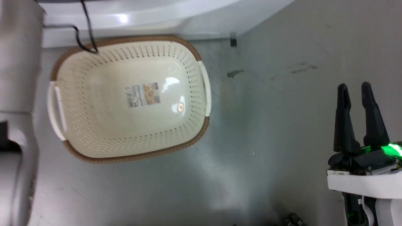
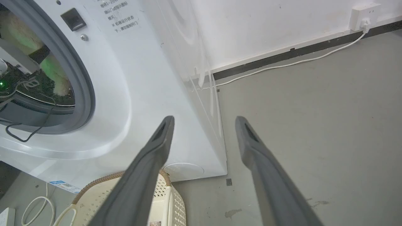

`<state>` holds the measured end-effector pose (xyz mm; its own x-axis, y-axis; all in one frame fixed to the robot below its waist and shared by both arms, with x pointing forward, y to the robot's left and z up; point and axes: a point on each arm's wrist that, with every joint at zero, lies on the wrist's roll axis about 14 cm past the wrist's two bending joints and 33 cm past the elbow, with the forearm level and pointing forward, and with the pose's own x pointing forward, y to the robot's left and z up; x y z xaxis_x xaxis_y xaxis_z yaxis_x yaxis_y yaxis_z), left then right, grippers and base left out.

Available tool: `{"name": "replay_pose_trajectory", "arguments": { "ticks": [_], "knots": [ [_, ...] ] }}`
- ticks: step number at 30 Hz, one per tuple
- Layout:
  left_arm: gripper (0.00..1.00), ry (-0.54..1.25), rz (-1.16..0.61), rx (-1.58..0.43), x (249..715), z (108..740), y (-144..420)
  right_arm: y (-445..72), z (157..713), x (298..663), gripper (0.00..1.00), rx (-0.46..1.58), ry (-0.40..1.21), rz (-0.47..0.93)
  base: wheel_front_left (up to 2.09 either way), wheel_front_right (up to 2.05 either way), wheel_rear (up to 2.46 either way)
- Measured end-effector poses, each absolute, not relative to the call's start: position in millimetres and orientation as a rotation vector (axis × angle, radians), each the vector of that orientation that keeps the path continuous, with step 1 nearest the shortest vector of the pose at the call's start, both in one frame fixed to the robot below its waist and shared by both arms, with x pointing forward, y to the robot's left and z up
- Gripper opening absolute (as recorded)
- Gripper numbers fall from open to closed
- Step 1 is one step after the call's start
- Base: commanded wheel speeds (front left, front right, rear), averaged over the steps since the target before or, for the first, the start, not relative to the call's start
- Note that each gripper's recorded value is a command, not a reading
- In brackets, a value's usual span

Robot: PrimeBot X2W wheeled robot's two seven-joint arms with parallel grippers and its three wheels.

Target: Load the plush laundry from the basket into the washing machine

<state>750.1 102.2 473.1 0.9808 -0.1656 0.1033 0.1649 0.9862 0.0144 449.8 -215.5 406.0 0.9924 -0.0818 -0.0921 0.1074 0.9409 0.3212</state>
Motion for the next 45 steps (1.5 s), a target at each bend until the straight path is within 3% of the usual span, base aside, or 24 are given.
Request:
{"name": "replay_pose_trajectory", "arguments": {
  "ticks": [20, 21, 22, 23, 34, 45],
  "knots": [
    [0.00, -0.138, -0.157, 0.004, 806.0, 449.5, 89.5, -227.0, 364.0, 441.7, 1.00, 0.297, 0.192, -0.145, 0.00, 0.00, 0.00],
    [0.30, -0.140, -0.153, -0.004, 806.9, 450.0, 90.2, -226.8, 363.1, 441.9, 1.00, 0.297, 0.193, -0.144, 0.00, 0.00, 0.00],
    [0.93, -0.142, -0.153, -0.007, 807.4, 450.4, 90.3, -226.4, 362.3, 442.1, 1.00, 0.298, 0.194, -0.143, 0.00, 0.00, 0.00],
    [1.00, -0.141, -0.152, -0.005, 807.8, 450.1, 90.9, -225.9, 361.0, 442.4, 1.00, 0.299, 0.197, -0.142, 0.00, 0.00, 0.00],
    [1.00, -0.133, -0.155, -0.055, 798.7, 463.2, 90.4, -215.9, 367.8, 451.6, 1.00, 0.317, 0.166, -0.107, 0.00, 0.00, 0.00],
    [1.00, -0.054, -0.212, -0.037, 741.1, 474.0, 89.7, -203.3, 414.2, 460.2, 1.00, 0.331, 0.050, -0.052, 0.00, 0.00, 0.00]
  ]
}}
